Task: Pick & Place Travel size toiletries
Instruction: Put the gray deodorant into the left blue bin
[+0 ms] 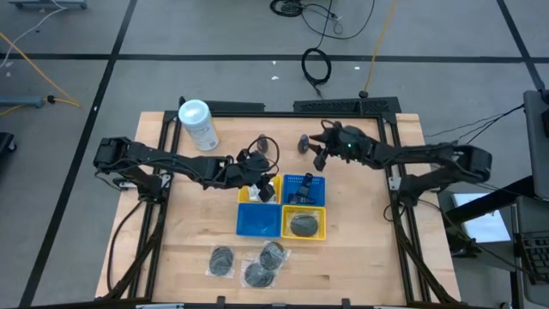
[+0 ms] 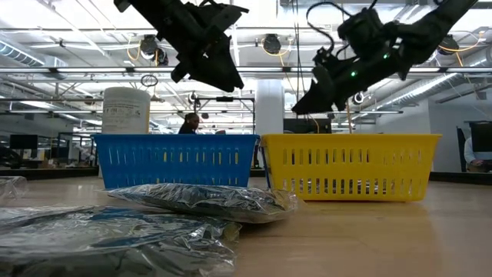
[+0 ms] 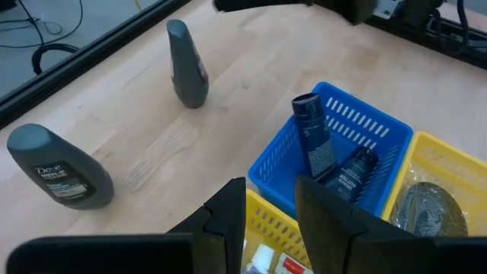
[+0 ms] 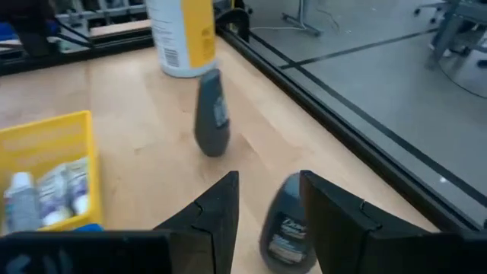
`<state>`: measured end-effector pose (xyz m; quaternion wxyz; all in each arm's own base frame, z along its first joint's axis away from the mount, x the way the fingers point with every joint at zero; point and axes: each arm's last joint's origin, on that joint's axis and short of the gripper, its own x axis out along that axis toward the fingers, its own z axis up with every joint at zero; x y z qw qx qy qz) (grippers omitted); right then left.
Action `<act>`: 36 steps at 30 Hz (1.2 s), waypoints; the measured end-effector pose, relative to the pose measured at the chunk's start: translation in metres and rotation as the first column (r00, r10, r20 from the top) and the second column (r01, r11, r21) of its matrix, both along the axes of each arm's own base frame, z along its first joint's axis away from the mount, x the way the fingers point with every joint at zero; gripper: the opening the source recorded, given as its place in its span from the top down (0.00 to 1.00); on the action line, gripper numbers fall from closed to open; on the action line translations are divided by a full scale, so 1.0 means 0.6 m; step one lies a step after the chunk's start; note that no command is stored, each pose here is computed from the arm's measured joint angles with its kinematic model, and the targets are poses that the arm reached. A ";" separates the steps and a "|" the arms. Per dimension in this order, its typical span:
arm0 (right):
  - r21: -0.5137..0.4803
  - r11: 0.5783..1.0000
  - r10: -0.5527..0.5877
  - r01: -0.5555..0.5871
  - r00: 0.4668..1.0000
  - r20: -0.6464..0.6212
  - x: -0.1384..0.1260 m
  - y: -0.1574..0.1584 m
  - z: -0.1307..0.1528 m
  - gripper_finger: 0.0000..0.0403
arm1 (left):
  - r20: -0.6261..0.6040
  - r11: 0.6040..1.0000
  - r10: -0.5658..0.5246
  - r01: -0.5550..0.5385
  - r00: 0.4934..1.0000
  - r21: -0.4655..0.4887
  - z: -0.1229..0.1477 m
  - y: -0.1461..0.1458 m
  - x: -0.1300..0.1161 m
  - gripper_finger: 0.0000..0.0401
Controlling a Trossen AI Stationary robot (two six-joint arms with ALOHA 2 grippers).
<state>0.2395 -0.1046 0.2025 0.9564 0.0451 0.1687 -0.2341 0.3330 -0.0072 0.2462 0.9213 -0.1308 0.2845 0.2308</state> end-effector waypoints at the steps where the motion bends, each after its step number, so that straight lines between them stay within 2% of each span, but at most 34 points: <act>1: 0.001 1.000 -0.004 0.004 1.000 -0.003 0.002 -0.004 -0.005 0.68 | 0.000 1.000 0.000 0.000 1.000 0.000 0.000 0.000 0.000 0.72; 6: 0.015 1.000 0.020 -0.019 1.000 -0.014 0.011 -0.020 -0.028 0.62 | -0.002 1.000 -0.002 0.003 1.000 0.003 0.000 0.000 0.000 0.72; 14: 0.015 0.999 -0.038 0.037 0.999 0.020 0.026 -0.035 -0.050 0.41 | -0.003 1.000 -0.004 0.004 1.000 0.005 0.000 0.000 0.000 0.72; 19: 0.031 0.999 -0.043 0.042 0.999 0.016 0.032 -0.038 -0.065 0.33 | -0.003 1.000 -0.004 0.004 1.000 0.005 0.000 0.000 0.000 0.72; 25: 0.019 0.998 -0.053 0.053 0.998 0.032 0.037 -0.044 -0.074 0.30 | -0.004 1.000 -0.004 0.004 1.000 0.005 0.000 0.000 0.000 0.72; 36: 0.017 0.997 -0.079 0.078 0.996 0.032 0.050 -0.052 -0.109 0.34 | -0.004 1.000 -0.003 0.003 1.000 0.005 0.000 0.000 0.000 0.72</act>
